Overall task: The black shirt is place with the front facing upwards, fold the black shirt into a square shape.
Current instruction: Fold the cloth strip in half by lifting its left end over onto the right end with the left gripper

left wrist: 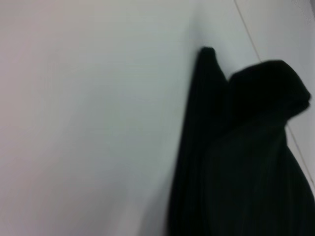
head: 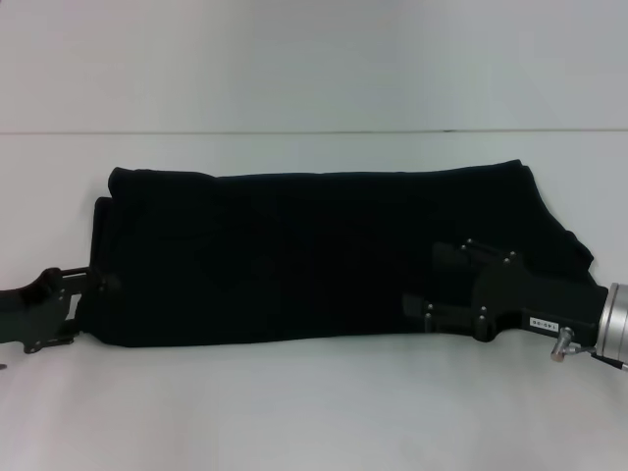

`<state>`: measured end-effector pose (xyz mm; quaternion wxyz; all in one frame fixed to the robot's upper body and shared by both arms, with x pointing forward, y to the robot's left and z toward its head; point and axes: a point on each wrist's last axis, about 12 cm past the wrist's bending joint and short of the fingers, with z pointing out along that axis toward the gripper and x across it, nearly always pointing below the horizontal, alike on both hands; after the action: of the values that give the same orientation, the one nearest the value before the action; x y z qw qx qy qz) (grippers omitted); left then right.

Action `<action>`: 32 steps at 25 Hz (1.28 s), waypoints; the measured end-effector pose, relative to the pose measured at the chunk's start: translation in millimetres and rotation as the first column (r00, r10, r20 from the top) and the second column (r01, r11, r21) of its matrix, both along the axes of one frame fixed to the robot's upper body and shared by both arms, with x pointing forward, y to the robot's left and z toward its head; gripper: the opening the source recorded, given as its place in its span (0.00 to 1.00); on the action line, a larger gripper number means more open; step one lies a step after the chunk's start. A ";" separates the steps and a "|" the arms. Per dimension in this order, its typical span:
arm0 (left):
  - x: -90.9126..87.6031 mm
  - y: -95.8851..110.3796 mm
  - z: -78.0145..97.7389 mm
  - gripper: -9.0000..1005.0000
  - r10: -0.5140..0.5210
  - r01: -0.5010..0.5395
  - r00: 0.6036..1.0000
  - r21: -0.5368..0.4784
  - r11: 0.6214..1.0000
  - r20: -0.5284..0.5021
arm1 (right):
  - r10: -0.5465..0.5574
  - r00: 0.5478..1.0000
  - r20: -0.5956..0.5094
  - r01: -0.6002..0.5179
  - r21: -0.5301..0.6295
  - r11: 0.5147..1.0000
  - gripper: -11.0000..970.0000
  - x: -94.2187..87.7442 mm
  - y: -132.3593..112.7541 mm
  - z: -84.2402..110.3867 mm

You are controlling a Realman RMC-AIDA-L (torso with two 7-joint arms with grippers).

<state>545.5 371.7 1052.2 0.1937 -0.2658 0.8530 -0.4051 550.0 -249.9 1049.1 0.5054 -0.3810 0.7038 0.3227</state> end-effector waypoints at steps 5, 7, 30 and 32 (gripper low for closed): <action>3.0 -3.7 0.6 0.70 -0.076 0.074 0.997 0.067 0.995 0.031 | -0.004 1.000 0.002 0.004 0.003 1.000 0.95 0.4 -0.6 0.6; 5.4 -5.6 1.3 0.69 -0.083 0.080 0.996 0.075 0.994 0.038 | -0.005 1.000 0.002 0.005 0.003 1.000 0.95 0.7 -0.9 1.1; 11.1 40.9 19.2 0.03 0.046 -0.062 0.994 0.162 0.985 0.098 | -0.057 0.998 -0.030 0.059 0.072 0.996 0.95 2.4 -10.0 7.5; 11.5 55.7 25.8 0.03 0.084 -0.105 0.990 0.187 0.977 0.116 | -0.074 0.997 -0.038 0.077 0.078 0.994 0.95 2.1 -14.1 7.8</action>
<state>557.0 427.4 1078.0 0.2832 -0.2639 0.8630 -0.3246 552.1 -264.0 1056.9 0.5195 -0.3280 0.7132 0.3375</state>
